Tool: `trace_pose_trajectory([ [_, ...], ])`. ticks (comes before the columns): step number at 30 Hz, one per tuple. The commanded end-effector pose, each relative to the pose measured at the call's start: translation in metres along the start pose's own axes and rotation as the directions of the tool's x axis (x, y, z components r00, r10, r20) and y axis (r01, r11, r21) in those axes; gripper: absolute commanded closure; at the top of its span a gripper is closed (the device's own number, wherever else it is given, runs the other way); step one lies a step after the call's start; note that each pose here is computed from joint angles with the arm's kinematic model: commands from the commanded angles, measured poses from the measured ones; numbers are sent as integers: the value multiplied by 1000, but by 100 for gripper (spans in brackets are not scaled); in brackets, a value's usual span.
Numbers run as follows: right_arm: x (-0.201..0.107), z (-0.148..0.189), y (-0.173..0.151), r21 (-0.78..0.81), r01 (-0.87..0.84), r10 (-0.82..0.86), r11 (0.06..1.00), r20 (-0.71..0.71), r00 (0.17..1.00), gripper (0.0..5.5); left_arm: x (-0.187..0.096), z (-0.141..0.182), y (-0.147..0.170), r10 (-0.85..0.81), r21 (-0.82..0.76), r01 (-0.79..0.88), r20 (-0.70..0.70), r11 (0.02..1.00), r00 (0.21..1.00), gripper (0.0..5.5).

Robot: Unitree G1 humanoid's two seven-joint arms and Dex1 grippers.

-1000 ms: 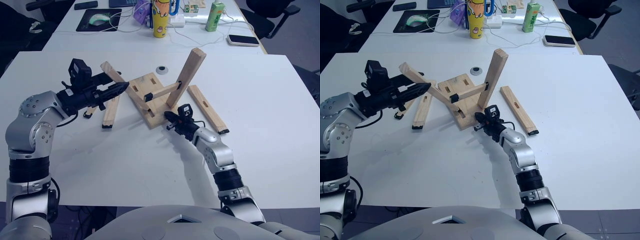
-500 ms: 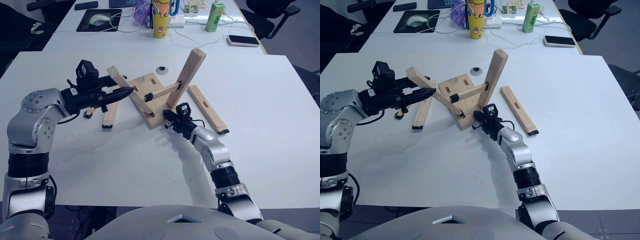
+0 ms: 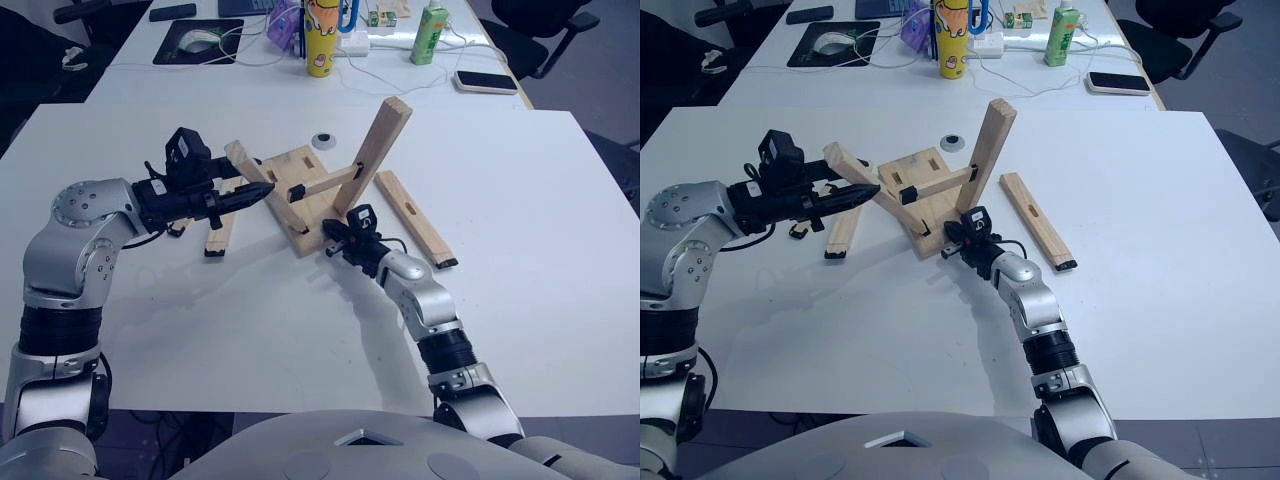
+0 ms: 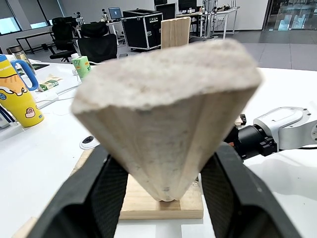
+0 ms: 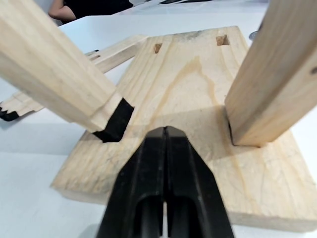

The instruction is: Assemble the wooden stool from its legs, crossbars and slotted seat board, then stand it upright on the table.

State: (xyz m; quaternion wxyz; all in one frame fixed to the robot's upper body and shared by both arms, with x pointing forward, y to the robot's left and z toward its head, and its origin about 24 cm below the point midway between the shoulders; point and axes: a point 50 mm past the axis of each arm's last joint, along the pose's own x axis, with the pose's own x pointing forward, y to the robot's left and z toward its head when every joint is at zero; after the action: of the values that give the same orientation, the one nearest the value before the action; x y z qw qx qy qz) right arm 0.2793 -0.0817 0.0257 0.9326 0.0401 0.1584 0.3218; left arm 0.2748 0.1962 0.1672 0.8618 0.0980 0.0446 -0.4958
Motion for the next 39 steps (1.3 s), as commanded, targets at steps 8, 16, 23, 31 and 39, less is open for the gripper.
trace_pose_trajectory([
  [8,-2,-33,3,23,-5,10,1000,-195,981,550,21,-20,-9,-41,11,43,-161,999,986,343],
  [16,-1,-39,9,5,-60,60,998,-241,969,550,24,-29,3,25,-37,-32,-185,999,982,343],
  [23,-3,-42,8,-17,-63,56,998,-278,959,550,16,-62,-13,-69,-43,57,-383,997,921,343],
  [31,-23,16,11,-51,-79,86,996,138,987,550,12,-65,-8,-40,-61,19,-364,998,931,343],
  [39,-51,110,46,-130,-239,272,962,425,863,550,12,-64,-15,-48,-89,19,-336,996,941,343],
])
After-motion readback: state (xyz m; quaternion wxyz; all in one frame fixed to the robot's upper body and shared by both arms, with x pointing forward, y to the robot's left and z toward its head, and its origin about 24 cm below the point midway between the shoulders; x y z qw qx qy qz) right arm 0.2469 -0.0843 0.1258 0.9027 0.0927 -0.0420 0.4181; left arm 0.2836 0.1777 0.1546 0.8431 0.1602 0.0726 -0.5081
